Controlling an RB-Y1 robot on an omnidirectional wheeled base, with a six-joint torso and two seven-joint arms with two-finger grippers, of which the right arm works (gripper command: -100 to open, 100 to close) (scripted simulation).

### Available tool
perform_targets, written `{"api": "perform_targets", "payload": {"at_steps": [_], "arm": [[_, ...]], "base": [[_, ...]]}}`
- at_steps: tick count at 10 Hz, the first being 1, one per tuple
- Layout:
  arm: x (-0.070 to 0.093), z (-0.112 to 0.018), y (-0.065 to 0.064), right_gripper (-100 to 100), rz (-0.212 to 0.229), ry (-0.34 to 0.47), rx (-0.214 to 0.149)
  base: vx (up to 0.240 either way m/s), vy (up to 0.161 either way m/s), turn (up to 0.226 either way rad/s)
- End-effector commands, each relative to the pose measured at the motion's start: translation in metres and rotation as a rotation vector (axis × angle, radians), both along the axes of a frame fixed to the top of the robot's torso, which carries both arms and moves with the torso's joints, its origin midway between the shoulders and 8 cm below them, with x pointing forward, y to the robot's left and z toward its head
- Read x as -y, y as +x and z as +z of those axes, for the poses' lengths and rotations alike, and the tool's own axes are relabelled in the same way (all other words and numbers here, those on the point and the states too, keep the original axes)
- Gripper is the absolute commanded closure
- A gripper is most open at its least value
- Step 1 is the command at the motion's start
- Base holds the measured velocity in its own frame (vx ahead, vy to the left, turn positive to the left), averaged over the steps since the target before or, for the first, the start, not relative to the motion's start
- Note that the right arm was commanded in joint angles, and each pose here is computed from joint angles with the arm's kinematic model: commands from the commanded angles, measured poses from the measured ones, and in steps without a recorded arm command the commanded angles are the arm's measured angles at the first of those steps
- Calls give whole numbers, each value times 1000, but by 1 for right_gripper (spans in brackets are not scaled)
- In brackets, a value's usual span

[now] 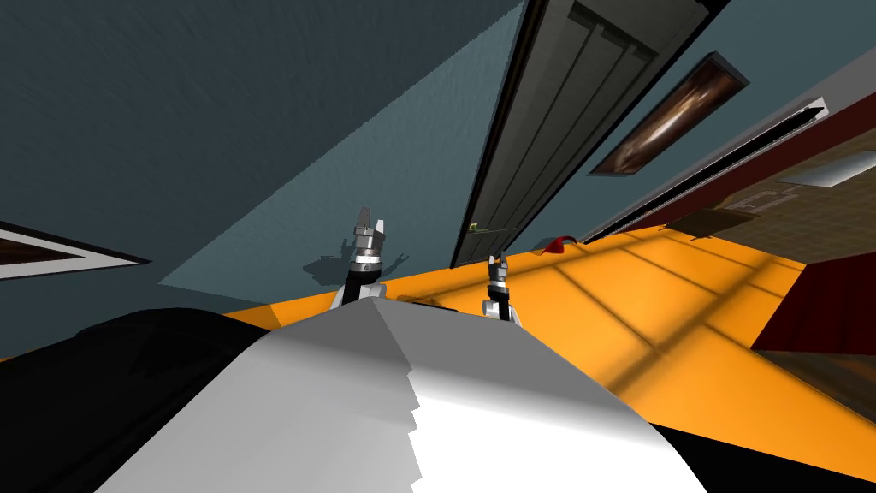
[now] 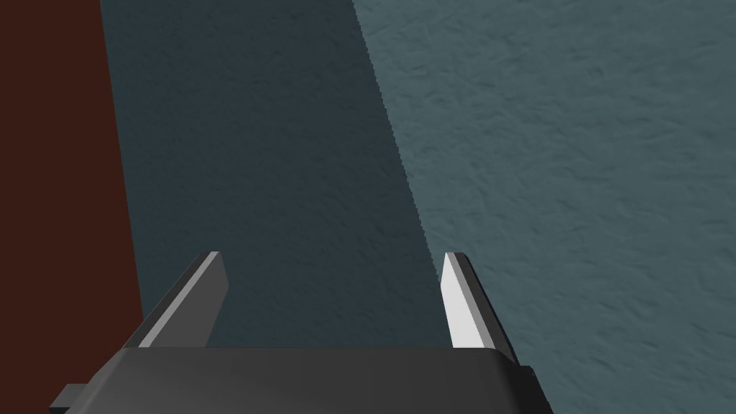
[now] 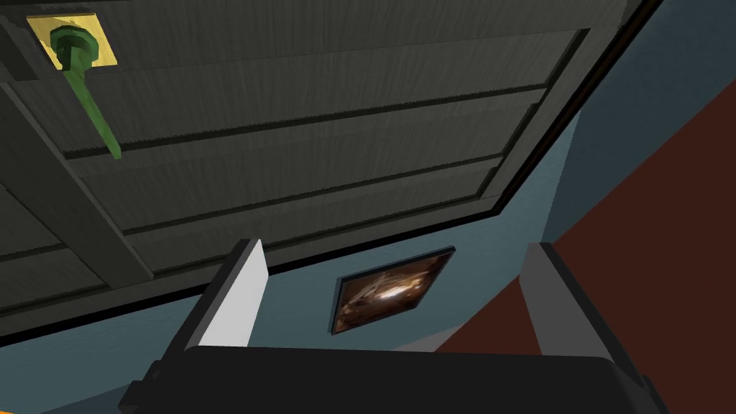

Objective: Pull the door open

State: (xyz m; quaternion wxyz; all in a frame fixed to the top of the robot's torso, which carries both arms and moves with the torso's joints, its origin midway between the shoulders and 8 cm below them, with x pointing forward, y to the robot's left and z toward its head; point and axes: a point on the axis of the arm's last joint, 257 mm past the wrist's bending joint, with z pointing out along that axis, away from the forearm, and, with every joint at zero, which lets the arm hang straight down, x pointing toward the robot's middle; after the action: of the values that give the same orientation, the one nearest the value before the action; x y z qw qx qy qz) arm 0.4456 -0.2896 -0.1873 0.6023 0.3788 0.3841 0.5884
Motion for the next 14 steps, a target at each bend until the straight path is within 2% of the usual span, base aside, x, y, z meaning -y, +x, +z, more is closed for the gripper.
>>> {"api": "perform_targets", "payload": {"at_steps": [1,13,14], "arm": [[1,-7,2,-100,0,1,-12],[10,-92,27,-100,4,16,-172],[10,-92,27,-100,4,16,-172]], "base": [[43,-62,58],[57,-96,133],[29,-59,25]]}}
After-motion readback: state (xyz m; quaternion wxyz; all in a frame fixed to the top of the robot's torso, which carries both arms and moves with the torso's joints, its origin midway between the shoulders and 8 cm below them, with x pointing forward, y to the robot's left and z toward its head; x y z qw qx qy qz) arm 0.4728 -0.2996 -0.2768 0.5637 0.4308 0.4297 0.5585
